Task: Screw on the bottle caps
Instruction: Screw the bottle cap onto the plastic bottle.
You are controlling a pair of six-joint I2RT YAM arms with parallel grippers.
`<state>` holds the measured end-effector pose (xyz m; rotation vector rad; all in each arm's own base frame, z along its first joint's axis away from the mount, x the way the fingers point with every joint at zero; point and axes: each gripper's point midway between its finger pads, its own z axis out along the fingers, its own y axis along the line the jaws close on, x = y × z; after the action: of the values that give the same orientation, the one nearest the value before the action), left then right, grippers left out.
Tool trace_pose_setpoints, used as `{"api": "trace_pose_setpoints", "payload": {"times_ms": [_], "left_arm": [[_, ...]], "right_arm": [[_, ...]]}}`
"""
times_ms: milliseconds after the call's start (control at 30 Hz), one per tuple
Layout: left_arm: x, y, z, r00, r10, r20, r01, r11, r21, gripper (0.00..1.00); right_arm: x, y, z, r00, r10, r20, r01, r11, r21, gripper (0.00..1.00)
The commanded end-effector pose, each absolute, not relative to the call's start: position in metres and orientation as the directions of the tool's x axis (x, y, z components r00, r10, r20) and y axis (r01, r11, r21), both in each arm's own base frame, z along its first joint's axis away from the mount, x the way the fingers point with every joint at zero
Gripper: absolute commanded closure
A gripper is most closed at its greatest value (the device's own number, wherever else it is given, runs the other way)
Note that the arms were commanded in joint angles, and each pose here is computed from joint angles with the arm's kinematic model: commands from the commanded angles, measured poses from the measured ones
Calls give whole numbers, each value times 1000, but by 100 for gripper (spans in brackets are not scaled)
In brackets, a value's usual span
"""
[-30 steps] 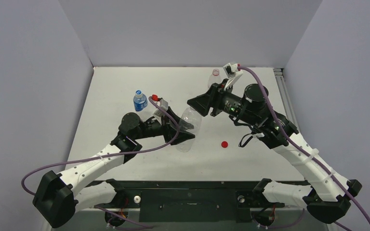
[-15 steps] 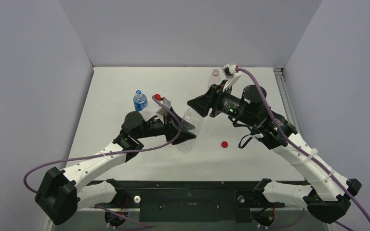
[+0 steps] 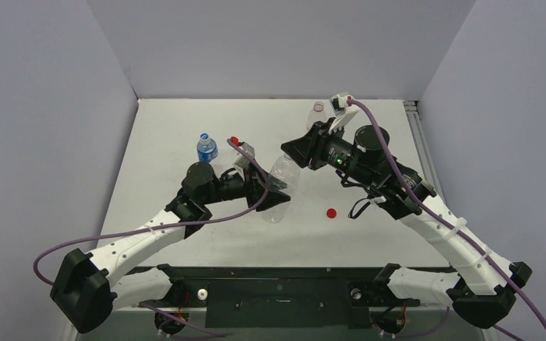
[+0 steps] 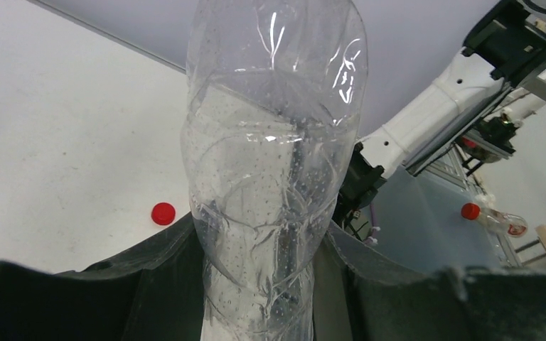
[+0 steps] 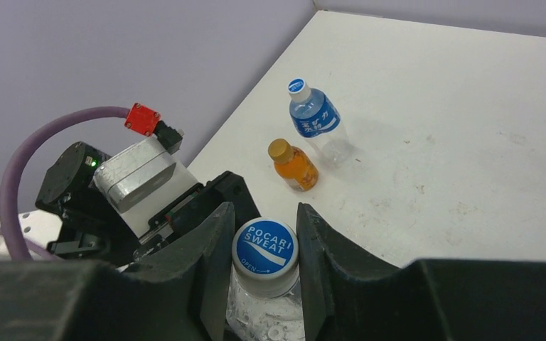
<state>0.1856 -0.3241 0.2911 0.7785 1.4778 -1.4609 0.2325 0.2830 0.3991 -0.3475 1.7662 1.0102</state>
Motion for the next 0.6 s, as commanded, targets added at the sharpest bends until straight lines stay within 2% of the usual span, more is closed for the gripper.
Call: {"api": "trace_pose_setpoints", "payload": {"times_ms": [0, 100, 233, 367, 567], "left_arm": [[245, -303, 314, -317, -249, -915, 804, 441, -399, 100], [267, -285, 319, -226, -236, -945, 702, 634, -326, 100], [279, -271, 324, -84, -154, -984, 583, 793, -174, 100], [278, -271, 328, 21, -59, -998, 480, 876, -42, 100], [273, -276, 324, 139, 149, -979, 309, 933, 186, 100]], "right_arm": [[232, 281, 387, -496, 226, -839, -568, 647, 509, 100], [243, 277, 375, -537, 254, -804, -468, 703, 535, 100], [253, 273, 362, -576, 306, -758, -349, 747, 566, 100], [258, 273, 351, -591, 330, -736, -272, 777, 567, 100], [263, 282, 339, -609, 364, -705, -205, 787, 582, 100]]}}
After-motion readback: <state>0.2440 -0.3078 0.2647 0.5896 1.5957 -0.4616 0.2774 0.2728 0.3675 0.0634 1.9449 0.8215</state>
